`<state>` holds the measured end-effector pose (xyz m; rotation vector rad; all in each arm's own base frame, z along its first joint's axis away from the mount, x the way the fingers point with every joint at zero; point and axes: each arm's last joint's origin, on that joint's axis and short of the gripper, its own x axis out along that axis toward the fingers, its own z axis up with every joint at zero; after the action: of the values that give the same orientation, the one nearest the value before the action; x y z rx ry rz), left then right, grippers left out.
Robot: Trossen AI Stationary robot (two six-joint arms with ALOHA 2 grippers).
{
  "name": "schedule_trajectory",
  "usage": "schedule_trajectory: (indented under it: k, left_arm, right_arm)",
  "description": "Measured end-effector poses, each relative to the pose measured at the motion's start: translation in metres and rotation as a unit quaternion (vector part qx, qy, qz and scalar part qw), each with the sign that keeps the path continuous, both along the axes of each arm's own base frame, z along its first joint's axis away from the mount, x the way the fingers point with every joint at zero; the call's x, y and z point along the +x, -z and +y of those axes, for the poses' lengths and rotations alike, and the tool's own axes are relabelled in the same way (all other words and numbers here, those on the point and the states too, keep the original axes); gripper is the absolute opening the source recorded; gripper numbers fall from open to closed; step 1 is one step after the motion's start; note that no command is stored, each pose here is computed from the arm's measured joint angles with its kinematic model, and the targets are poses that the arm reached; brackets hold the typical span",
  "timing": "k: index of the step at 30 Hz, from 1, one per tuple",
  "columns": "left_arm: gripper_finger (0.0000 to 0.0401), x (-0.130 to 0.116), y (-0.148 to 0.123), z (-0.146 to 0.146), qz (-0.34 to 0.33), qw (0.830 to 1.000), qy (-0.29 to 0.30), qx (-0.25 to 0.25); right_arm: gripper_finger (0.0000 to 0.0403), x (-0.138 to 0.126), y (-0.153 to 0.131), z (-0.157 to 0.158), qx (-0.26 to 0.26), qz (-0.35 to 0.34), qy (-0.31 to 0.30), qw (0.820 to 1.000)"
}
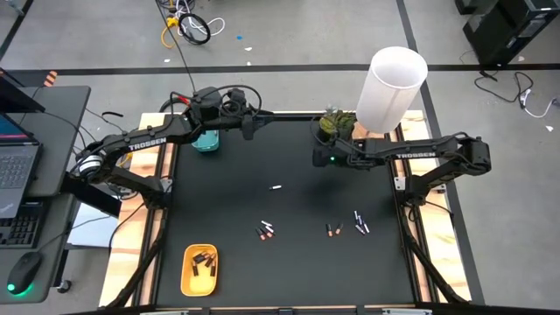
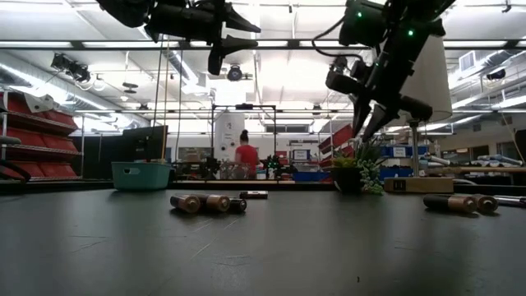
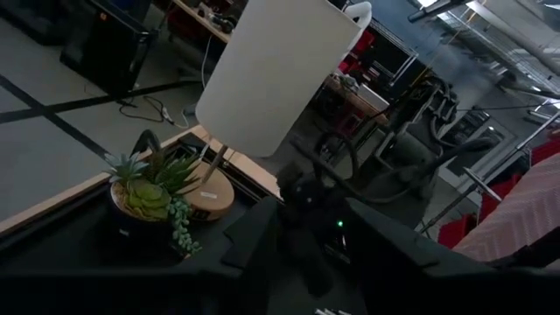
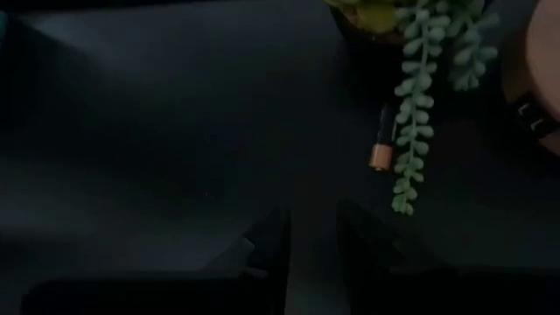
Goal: Sort batteries
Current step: Put the black battery into the yellow bin
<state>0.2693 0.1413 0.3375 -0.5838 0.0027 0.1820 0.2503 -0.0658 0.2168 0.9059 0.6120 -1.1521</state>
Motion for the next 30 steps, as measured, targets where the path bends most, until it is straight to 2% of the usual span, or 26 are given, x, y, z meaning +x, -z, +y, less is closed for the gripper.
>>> schedule_trajectory:
  k: [12, 16, 19, 24, 30]
  left_arm:
    - [0.0147, 0.000, 0.000, 0.000, 0.000, 1.000, 0.000, 0.000]
    - [0.0147, 0.000, 0.000, 0.000, 0.000, 1.000, 0.000, 0.000]
    - [0.0147, 0.000, -0.002, 0.001, -0.012, 1.000, -0.018, -0.003]
    - [0.0147, 0.000, -0.002, 0.001, -0.027, 0.995, -0.020, -0.096]
    - [0.0147, 0.000, 0.002, 0.001, -0.016, 0.992, -0.025, -0.120]
  right_arm:
    - [0.0082, 0.008, -0.001, 0.005, -0.019, -0.023, -0.035, 0.999]
    - [0.0082, 0.008, -0.002, -0.004, -0.027, -0.027, -0.032, 0.999]
    - [0.0082, 0.005, -0.001, -0.013, -0.008, -0.023, -0.036, 0.999]
    - [0.0102, 0.003, 0.006, -0.026, 0.000, -0.007, -0.022, 1.000]
    - [0.0150, 0.010, 0.030, -0.032, 0.051, 0.025, -0.028, 0.998]
